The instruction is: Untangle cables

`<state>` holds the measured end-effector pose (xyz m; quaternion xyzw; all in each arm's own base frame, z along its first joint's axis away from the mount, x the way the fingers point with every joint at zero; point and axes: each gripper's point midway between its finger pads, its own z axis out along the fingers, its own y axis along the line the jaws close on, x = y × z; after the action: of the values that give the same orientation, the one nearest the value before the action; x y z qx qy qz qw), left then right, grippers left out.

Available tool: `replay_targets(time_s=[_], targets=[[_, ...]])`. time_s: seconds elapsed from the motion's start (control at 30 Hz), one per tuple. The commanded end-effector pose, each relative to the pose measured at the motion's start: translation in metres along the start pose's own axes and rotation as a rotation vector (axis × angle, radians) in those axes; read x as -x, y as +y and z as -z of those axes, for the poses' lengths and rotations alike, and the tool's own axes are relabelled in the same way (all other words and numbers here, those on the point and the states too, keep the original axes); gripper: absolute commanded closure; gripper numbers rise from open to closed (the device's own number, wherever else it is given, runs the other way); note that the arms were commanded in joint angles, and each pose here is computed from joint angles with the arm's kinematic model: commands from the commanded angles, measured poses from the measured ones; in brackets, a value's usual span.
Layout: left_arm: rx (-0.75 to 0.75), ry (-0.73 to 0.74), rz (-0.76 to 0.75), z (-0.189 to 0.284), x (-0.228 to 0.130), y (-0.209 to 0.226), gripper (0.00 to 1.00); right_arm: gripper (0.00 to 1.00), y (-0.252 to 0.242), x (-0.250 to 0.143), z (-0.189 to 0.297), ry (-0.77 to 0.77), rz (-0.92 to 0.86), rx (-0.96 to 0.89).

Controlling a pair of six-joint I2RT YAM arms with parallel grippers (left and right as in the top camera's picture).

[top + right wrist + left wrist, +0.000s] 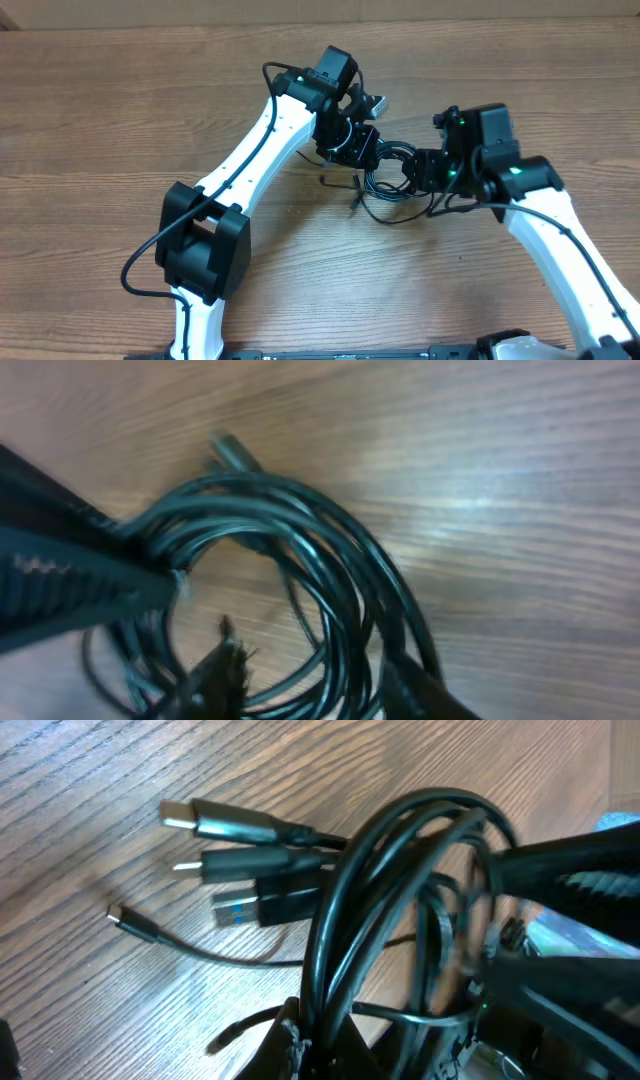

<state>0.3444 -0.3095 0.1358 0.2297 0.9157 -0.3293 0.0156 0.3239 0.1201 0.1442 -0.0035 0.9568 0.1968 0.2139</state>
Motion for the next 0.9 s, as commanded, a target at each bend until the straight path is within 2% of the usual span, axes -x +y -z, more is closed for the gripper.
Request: replay_targets(time_s=[0.0, 0.2, 0.37, 0.43, 0.47, 0.53, 0.7, 0.87], targets=[[-0.052, -0.043, -0.043, 0.016, 0.008, -0.021, 0.96, 0.73, -0.003, 0.002, -0.016, 0.034, 0.005, -0.033], [-0.055, -0.078, -0.073, 0.029, 0.012, -0.031, 0.96, 0.74, -0.014, -0.008, -0.04, 0.107, -0.016, -0.055], [-0.059, -0.121, -0.106, 0.044, 0.015, -0.043, 0.96, 0.8, -0.015, -0.007, -0.046, 0.107, -0.017, -0.056], [-0.065, -0.132, -0.116, 0.05, 0.014, -0.048, 0.96, 0.88, -0.014, -0.004, -0.046, 0.094, -0.026, -0.053], [-0.069, -0.138, -0.121, 0.054, 0.014, -0.051, 0.96, 0.96, -0.014, -0.002, -0.046, 0.089, -0.04, -0.054], [-0.051, -0.15, -0.127, 0.059, 0.014, -0.051, 0.96, 0.96, -0.015, -0.002, -0.046, 0.085, -0.064, -0.061], [0.172, -0.162, -0.093, 0.062, 0.015, -0.013, 0.96, 0.96, -0.034, -0.001, -0.034, 0.096, -0.157, -0.143], [0.476, -0.184, -0.013, 0.077, 0.015, 0.04, 0.96, 0.96, -0.041, 0.023, 0.01, 0.048, -0.22, -0.171]])
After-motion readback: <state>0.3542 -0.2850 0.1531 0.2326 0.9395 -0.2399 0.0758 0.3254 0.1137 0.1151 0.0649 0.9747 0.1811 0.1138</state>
